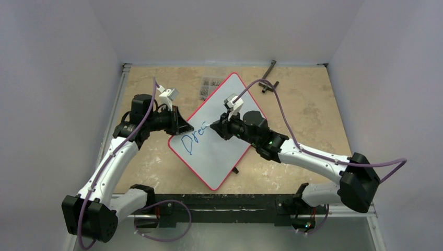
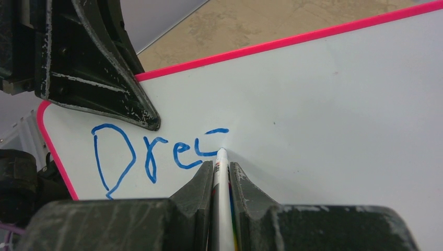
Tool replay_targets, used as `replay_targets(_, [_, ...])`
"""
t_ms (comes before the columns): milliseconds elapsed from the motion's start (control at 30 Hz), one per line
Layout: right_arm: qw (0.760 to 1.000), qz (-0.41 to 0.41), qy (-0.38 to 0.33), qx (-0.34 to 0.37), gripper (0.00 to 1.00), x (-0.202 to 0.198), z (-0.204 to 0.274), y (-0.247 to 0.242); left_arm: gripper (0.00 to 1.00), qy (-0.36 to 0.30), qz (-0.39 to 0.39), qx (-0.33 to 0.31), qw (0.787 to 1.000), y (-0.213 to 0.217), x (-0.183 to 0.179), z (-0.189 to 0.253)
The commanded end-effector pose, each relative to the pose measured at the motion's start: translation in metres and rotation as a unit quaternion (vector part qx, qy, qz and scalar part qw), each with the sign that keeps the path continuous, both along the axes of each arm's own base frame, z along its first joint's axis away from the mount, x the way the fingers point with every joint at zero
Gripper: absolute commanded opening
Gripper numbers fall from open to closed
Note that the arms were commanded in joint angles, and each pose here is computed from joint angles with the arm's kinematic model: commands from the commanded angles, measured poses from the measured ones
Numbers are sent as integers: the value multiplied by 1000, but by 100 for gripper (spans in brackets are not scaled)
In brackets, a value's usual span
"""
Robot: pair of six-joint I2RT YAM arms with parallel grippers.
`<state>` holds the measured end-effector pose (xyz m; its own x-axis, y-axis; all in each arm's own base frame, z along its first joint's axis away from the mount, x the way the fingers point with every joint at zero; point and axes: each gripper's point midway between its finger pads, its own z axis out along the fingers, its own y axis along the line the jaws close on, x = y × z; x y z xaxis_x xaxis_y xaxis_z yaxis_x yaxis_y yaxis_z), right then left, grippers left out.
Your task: Write a sentence on the whiteboard
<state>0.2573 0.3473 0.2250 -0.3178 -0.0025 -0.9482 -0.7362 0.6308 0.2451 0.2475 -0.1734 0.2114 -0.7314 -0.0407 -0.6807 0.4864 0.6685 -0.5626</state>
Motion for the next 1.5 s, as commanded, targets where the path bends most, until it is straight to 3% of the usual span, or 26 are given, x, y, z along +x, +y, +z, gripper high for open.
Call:
replay_targets(0, [999,-39,-12,8,0,20,18,-8,0,-50,7,86,995,21,11,-20])
replay_targets(400, [999,-18,-26,23,0,25,39,7,0,-49,6,86,995,21,10,-20])
replay_targets(1000, [999,-40,9,-7,0,8,-4,-22,0,-50,7,86,995,21,11,-20])
replay_targets(1467, [995,-83,-46,5,0,21,51,-38,0,-55,6,81,995,20,9,-17])
